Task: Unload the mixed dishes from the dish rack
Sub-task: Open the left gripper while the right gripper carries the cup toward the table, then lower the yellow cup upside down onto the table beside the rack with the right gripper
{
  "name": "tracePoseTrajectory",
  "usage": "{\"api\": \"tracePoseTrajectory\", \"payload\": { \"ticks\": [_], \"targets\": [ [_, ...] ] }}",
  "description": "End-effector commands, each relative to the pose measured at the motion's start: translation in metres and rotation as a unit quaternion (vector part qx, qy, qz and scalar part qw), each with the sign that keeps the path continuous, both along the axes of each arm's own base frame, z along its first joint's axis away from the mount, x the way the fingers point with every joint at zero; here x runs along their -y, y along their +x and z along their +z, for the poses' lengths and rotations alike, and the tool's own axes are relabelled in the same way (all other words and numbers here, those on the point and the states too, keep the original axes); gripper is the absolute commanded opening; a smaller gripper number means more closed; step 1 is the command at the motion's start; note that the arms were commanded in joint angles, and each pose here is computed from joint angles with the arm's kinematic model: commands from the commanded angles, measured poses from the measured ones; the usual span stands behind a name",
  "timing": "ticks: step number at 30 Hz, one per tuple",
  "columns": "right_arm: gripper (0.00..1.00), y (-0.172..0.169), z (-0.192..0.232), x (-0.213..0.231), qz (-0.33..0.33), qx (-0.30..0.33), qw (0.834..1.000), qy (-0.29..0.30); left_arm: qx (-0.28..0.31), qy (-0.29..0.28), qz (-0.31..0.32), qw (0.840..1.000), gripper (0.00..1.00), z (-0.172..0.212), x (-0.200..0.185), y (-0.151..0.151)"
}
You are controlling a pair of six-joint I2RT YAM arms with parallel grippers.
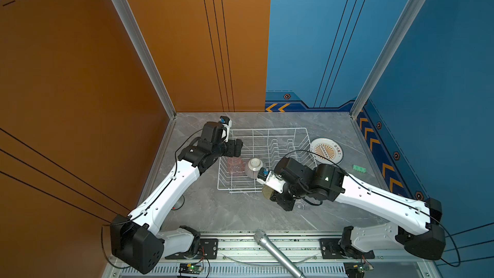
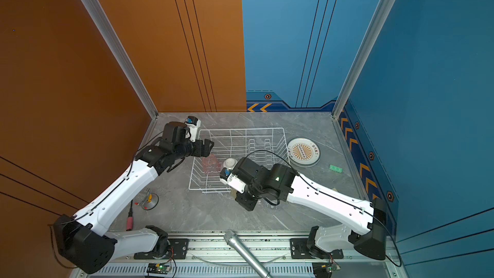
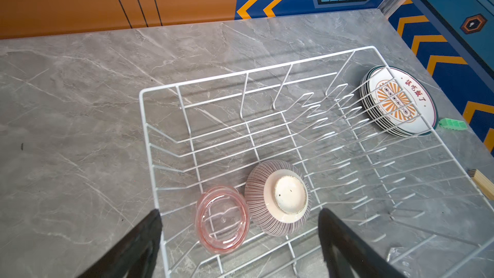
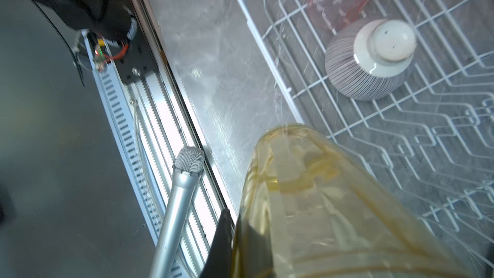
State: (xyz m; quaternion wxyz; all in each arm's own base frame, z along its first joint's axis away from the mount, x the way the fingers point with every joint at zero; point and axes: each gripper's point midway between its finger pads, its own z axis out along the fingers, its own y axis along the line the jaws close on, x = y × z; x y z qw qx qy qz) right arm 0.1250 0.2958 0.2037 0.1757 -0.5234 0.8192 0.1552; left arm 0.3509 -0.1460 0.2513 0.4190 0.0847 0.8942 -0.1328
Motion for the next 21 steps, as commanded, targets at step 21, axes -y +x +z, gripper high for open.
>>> {"api": "tracePoseTrajectory", "payload": {
  "ticks": [21],
  "targets": [
    [0.0, -0.001, -0.092, 0.019, 0.038, 0.01, 0.974, -0.221, -0.003, 0.003, 0.008, 1.0, 0.92, -0.006, -0.004, -0.007]
  ]
}}
